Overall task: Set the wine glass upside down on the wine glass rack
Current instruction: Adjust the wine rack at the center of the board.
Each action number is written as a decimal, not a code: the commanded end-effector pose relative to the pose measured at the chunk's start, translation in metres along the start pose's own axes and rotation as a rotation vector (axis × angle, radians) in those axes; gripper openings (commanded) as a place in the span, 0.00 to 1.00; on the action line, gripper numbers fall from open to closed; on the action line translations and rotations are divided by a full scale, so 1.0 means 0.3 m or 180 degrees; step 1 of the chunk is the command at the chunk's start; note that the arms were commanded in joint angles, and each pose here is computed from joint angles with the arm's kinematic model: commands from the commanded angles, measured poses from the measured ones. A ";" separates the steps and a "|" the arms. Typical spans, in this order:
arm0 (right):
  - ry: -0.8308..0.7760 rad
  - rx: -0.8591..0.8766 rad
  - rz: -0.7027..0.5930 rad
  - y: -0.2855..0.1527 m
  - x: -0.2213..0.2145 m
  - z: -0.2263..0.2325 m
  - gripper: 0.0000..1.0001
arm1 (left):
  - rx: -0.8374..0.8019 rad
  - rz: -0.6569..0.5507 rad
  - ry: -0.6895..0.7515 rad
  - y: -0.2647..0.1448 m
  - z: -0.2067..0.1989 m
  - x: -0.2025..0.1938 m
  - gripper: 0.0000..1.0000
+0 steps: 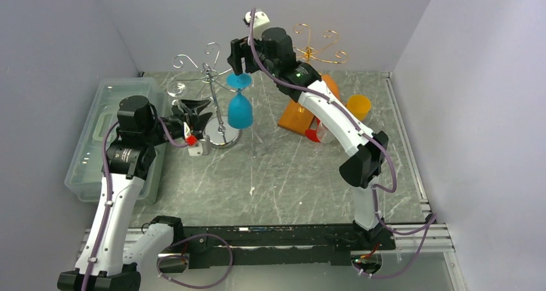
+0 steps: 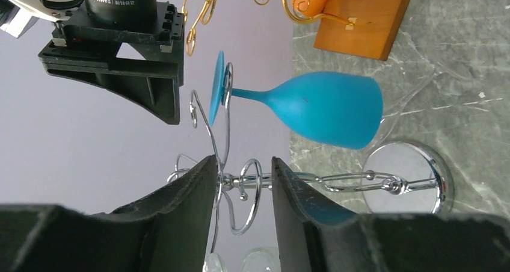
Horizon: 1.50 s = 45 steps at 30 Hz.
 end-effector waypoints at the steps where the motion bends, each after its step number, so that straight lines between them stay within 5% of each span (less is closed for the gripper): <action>1: 0.0034 0.0130 -0.0424 -0.022 0.135 0.018 0.71 | 0.0081 -0.0063 0.0288 0.016 0.033 0.000 0.44; 21: 0.0184 0.0267 -0.0299 0.080 0.043 -0.010 0.59 | -0.0111 0.0140 0.0196 0.045 -0.014 -0.060 0.16; 32: 0.0278 0.0307 -0.0173 0.044 -0.006 -0.008 0.42 | -0.0008 0.0627 -0.0112 0.044 0.020 -0.154 0.02; 45: 0.0414 0.0296 -0.0171 -0.019 -0.036 -0.001 0.34 | 0.0201 0.0993 -0.0480 0.038 0.083 -0.217 0.00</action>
Point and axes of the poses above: each gripper's point midway between its finger pads, its own y axis out along the fingers, its own z axis along the line the jaws close on, x = y × z, the point moved 4 cm from there along -y, back along the fingers, and after that the axes turned 7 degrees about y, right-handed, at the moved point
